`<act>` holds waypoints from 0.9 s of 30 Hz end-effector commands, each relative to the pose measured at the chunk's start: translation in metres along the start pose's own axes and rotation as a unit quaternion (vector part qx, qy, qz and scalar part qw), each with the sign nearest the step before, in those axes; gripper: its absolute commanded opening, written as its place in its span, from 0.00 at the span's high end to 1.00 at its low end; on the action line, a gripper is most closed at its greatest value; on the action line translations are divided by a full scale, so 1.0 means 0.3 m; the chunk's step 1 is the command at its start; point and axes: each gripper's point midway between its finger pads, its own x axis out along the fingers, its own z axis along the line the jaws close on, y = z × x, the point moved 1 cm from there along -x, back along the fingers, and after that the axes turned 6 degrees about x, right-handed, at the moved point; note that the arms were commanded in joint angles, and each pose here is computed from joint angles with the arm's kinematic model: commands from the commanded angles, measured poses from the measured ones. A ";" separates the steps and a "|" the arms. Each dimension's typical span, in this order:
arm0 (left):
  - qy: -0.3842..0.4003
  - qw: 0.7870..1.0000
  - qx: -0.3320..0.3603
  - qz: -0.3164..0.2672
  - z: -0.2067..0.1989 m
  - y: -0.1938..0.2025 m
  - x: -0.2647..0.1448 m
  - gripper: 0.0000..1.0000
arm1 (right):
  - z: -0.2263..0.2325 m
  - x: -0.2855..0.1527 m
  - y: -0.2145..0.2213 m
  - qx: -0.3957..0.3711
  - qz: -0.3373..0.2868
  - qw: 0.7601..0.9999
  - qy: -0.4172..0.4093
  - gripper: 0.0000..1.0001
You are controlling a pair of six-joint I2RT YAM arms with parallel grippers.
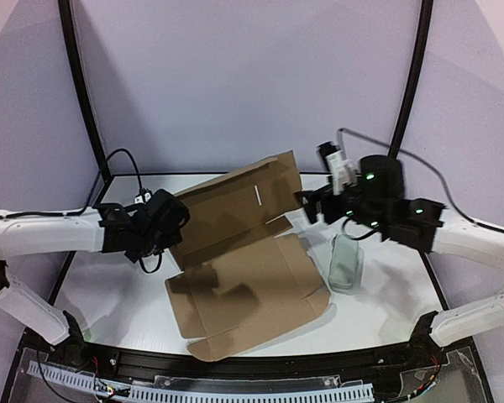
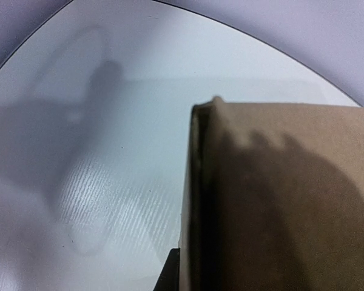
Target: Fold the paper box
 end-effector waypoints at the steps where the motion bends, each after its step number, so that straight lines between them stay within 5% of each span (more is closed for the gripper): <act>1: 0.097 0.995 -0.032 -0.001 -0.048 -0.045 -0.093 0.99 | -0.119 -0.086 0.129 0.100 0.082 0.988 -0.082 0.02; 15: 0.255 0.964 -0.051 0.061 -0.119 -0.060 -0.168 0.99 | -0.121 -0.068 0.064 0.160 0.090 0.950 -0.252 0.07; 23: 0.299 0.950 -0.061 0.063 -0.152 -0.064 -0.181 0.99 | -0.198 -0.053 0.013 0.186 0.074 0.963 -0.180 0.12; 27: 0.296 0.949 -0.094 0.056 -0.130 -0.067 -0.170 0.99 | -0.246 -0.125 0.028 0.201 0.061 0.969 -0.129 0.06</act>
